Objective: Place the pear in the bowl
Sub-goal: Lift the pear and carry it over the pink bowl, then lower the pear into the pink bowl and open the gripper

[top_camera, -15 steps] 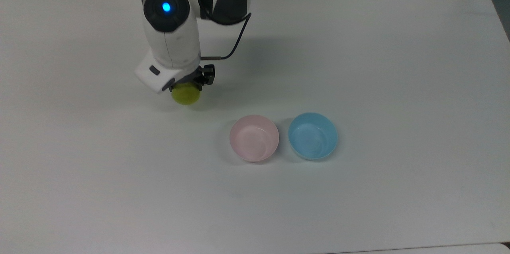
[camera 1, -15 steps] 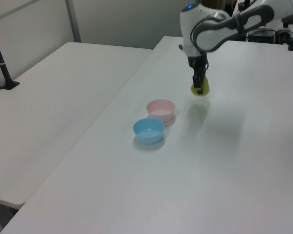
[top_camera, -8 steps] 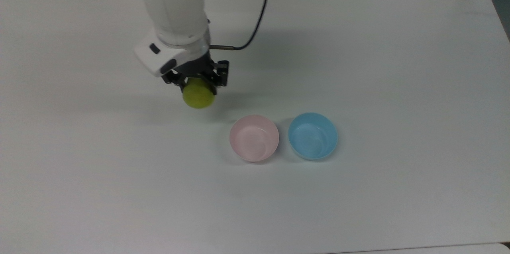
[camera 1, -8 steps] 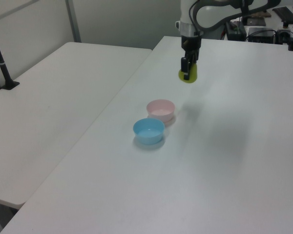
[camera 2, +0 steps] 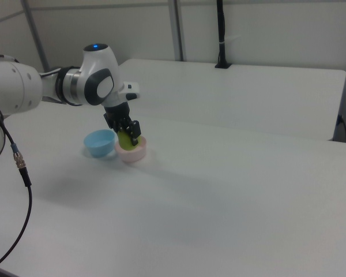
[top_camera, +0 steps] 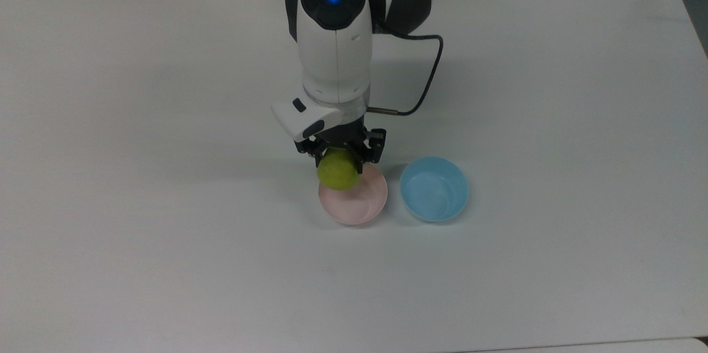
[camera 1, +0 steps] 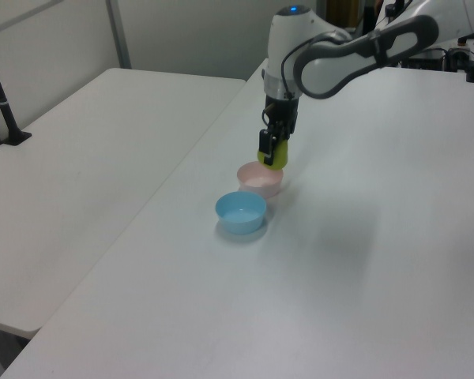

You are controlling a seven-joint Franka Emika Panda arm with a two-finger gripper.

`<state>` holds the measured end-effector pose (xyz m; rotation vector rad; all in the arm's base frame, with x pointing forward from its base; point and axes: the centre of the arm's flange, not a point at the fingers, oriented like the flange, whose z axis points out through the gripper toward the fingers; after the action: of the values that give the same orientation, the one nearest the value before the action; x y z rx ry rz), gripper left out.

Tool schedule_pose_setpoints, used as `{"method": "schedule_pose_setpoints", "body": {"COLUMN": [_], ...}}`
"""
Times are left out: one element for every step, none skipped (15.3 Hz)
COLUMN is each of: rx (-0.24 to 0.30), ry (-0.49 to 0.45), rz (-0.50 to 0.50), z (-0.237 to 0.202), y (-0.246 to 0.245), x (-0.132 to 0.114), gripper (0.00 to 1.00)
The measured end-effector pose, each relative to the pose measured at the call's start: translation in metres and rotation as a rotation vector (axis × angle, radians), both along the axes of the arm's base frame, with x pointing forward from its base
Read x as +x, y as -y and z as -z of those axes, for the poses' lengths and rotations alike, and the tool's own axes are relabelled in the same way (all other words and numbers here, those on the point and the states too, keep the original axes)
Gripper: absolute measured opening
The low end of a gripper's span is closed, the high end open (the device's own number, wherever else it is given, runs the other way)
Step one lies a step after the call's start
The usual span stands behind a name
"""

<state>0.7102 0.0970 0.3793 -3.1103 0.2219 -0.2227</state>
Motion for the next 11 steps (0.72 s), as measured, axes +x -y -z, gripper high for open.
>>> {"method": "schedule_pose_setpoints", "body": {"rx": [0.0,0.0,-0.001,-0.002,-0.002,-0.003,-0.003,-0.004,-0.003,-0.003,-0.003], "ry": [0.004,0.005,0.002,-0.001,-0.003,-0.008,-0.013,-0.017,-0.019,-0.019,-0.019], "rz": [0.006,0.01,0.011,0.013,0.013,0.01,0.008,0.01,0.013,0.012,0.011], "z": [0.004,0.008,0.011,0.014,0.017,0.021,0.025,0.03,0.033,0.034,0.034], "y": [-0.001,0.0,0.0,0.0,-0.001,-0.002,-0.006,-0.012,-0.016,-0.02,-0.022], "x": [0.002,0.004,0.004,0.005,0.005,0.005,0.005,0.004,0.004,0.004,0.004], "gripper": [0.69,0.69,0.69,0.69,0.69,0.69,0.7,0.78,0.87,0.94,1.0]}}
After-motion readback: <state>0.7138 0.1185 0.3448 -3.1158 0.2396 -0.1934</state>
